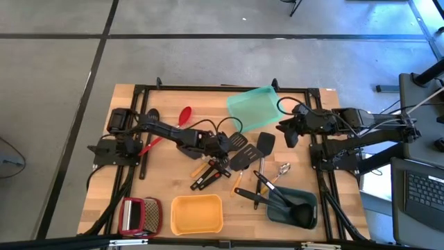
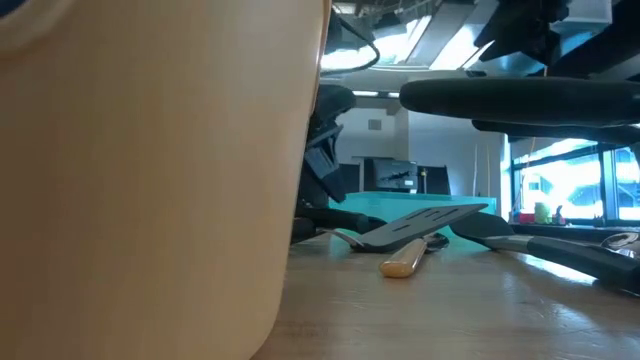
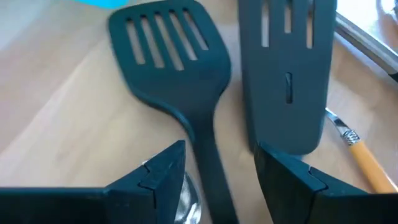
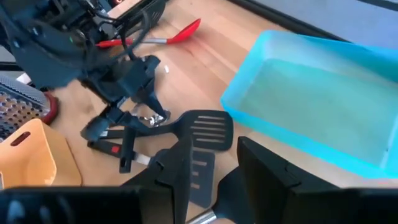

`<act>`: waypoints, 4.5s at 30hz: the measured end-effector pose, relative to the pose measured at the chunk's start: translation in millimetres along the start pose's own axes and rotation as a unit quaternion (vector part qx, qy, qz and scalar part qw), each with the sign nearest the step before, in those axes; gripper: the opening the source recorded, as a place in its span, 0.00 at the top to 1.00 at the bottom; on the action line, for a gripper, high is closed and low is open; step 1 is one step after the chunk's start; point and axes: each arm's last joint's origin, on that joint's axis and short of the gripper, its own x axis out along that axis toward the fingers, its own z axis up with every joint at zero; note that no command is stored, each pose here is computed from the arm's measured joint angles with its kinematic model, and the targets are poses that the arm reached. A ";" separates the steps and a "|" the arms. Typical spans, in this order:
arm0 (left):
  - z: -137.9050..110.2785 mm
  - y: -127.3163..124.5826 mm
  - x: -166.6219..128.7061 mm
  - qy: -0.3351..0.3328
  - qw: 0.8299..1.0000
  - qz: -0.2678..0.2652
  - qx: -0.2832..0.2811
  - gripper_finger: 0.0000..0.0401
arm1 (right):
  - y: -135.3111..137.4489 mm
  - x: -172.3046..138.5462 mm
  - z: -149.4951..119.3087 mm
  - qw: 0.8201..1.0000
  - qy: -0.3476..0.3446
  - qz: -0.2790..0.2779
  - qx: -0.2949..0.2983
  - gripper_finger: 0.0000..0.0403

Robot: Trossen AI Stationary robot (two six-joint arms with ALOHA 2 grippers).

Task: Pick & Place Kitchen Items
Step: Put the black spatula into the green bin

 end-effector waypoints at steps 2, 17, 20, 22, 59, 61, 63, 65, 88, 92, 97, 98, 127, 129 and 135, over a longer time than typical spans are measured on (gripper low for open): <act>-2.9 -3.8 3.4 0.001 1.000 0.008 0.006 0.54 | -0.5 0.5 0.7 1.000 0.000 0.001 -0.007 0.68; -0.9 -27.5 23.6 0.021 0.990 0.112 0.085 0.53 | -4.8 2.5 3.7 1.000 0.015 0.015 -0.020 0.68; -1.1 -27.0 25.6 0.026 0.988 0.124 0.088 0.52 | -4.7 2.5 3.7 0.999 0.017 0.018 -0.022 0.68; 0.4 -25.3 25.7 0.023 0.988 0.128 0.086 0.52 | -4.5 2.5 3.6 0.999 0.019 0.021 -0.024 0.68; 26.7 -4.6 9.9 0.018 0.968 0.248 0.036 0.52 | -4.5 2.7 3.9 0.998 0.024 0.031 -0.047 0.68; 28.1 -2.5 10.7 0.024 0.970 0.240 0.027 0.52 | -4.5 2.6 3.9 0.998 0.024 0.031 -0.047 0.68; 29.1 -0.4 11.0 0.025 0.970 0.240 0.017 0.52 | -4.5 2.7 3.9 0.998 0.024 0.031 -0.047 0.68; 29.3 -0.2 11.1 0.023 0.970 0.240 0.008 0.52 | -4.5 2.7 3.9 0.998 0.024 0.031 -0.047 0.68; 14.4 9.3 44.9 0.106 0.972 0.203 -0.060 0.69 | -4.5 2.6 3.9 0.998 0.023 0.031 -0.049 0.68; 16.8 14.3 46.2 0.128 0.972 0.181 -0.075 0.86 | -4.4 2.6 4.0 0.998 0.023 0.031 -0.057 0.68; 20.1 16.4 42.3 0.132 0.973 0.172 -0.083 0.86 | -4.5 2.6 4.0 0.997 0.022 0.031 -0.060 0.68; 21.2 16.2 39.7 0.130 0.973 0.171 -0.083 0.86 | -4.5 2.7 4.0 0.997 0.022 0.031 -0.062 0.68; 73.2 21.8 4.3 0.051 0.986 -0.003 -0.158 0.86 | -4.3 2.6 4.3 0.995 0.020 0.032 -0.089 0.68; 77.9 22.5 4.8 0.039 0.985 -0.021 -0.164 0.86 | -4.3 2.7 4.2 0.995 0.021 0.032 -0.089 0.68; 85.5 22.9 5.2 0.025 0.983 -0.061 -0.173 0.86 | -4.3 2.6 4.3 0.995 0.020 0.032 -0.088 0.68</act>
